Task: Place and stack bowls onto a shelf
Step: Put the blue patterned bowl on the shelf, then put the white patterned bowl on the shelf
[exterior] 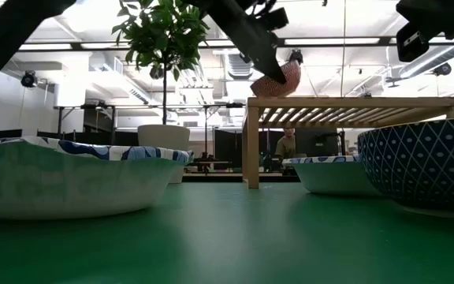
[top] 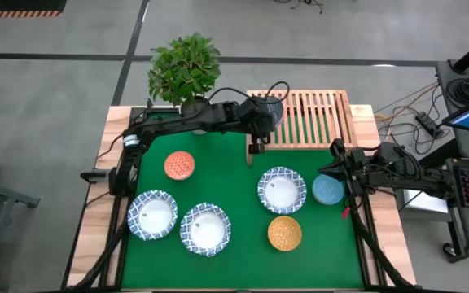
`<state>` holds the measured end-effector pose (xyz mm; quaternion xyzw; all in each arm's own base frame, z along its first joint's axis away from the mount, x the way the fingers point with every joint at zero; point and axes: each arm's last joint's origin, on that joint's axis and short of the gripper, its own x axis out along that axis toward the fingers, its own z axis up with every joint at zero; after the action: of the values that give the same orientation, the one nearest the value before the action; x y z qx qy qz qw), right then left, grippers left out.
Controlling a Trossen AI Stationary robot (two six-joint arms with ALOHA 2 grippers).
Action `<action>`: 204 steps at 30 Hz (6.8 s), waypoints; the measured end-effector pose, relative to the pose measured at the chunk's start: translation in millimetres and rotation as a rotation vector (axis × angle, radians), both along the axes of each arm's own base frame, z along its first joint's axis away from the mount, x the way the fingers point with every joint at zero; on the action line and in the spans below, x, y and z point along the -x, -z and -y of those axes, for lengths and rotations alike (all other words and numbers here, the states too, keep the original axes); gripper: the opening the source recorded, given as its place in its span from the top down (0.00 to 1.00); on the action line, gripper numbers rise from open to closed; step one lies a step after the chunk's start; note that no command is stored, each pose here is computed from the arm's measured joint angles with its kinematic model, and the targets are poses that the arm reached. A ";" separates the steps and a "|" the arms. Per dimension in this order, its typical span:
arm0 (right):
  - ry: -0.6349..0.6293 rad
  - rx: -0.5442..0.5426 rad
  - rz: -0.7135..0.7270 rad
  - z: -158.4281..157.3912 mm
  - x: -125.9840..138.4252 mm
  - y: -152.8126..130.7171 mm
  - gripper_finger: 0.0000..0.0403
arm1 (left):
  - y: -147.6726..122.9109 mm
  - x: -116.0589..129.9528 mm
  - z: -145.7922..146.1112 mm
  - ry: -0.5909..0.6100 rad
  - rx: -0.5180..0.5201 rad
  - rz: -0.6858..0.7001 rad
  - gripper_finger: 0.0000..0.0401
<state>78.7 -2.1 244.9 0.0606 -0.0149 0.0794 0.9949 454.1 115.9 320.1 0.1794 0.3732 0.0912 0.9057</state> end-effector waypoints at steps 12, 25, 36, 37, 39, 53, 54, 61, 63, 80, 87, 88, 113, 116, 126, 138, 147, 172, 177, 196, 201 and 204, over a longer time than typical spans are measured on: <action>0.000 0.000 0.000 0.0 0.0 0.0 0.98 | 7.7 -25.8 -8.4 -0.008 0.028 -0.114 0.97; 0.000 0.000 -0.001 0.0 0.0 0.1 0.98 | 13.7 -28.8 -11.6 0.005 -0.002 -0.102 0.72; 0.000 -0.001 -0.001 0.0 0.0 0.1 0.98 | 7.4 -27.3 -11.6 -0.011 -0.052 -0.093 0.52; 0.000 -0.001 -0.001 0.0 0.0 0.1 0.98 | 5.8 -26.7 -11.5 -0.011 -0.054 -0.089 0.51; 0.000 -0.001 -0.001 0.0 0.0 0.1 0.98 | 0.5 -24.3 -10.9 -0.011 -0.057 -0.082 0.49; 0.054 -0.047 0.011 1.6 -0.2 -1.8 0.98 | -81.1 31.3 42.8 -0.084 0.120 0.012 0.52; 0.072 -0.065 0.010 2.2 -0.6 -1.9 0.98 | -86.7 37.9 48.8 -0.089 0.137 0.009 0.53; 0.080 -0.117 0.084 3.9 -12.3 -9.7 0.98 | -93.7 75.4 105.6 -0.052 0.218 -0.080 0.58; 0.053 -0.139 0.066 3.3 -19.2 -9.1 0.98 | -85.1 87.0 123.3 -0.030 0.234 -0.109 0.60; -0.096 -0.275 -0.005 -21.5 -91.3 -32.6 0.98 | -18.2 219.5 197.1 0.206 0.322 0.399 0.61; -0.064 -0.358 -0.213 -39.7 -127.2 -53.2 0.98 | 5.7 261.7 179.7 0.174 0.311 0.485 0.61; -0.053 -0.371 -0.250 -42.9 -132.6 -57.8 0.98 | 8.3 267.7 176.4 0.147 0.294 0.493 0.61; 0.474 -0.506 -1.294 -80.7 -263.2 -16.3 0.96 | 27.7 316.6 152.7 0.007 0.204 0.548 0.61; 0.467 -0.527 -1.315 -79.7 -274.1 -12.7 0.90 | 29.4 316.4 152.8 0.008 0.198 0.530 0.61; 0.596 -0.483 -1.333 -76.3 -278.7 2.7 0.63 | 30.1 317.0 152.6 0.009 0.196 0.523 0.61; 0.663 -0.413 -1.425 -78.7 -293.4 47.2 0.64 | 31.0 315.5 153.2 0.010 0.192 0.516 0.61; 0.696 -0.397 -1.468 -79.4 -297.4 65.9 0.75 | 31.8 314.4 153.6 0.008 0.192 0.510 0.61; 0.374 -0.340 -1.201 -93.7 -288.3 -27.4 0.96 | 32.0 313.5 153.9 0.009 0.193 0.509 0.61; 0.134 -0.272 -0.896 -108.4 -288.1 -86.6 0.96 | 32.4 312.6 154.2 0.008 0.192 0.507 0.61; 0.826 0.237 -0.654 -34.6 -197.1 -197.1 0.96 | 32.7 312.1 154.4 0.009 0.191 0.506 0.61; 1.025 0.156 -0.872 3.8 -170.1 -185.1 0.96 | 32.7 312.0 154.5 0.009 0.191 0.505 0.61; 1.084 0.060 -0.998 22.0 -160.8 -177.0 0.96 | 32.7 312.0 154.5 0.009 0.191 0.505 0.61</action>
<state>239.5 -24.1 421.8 0.0464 0.4137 -0.4602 0.7842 142.1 -38.6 287.4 0.0664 0.1415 0.0937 0.9833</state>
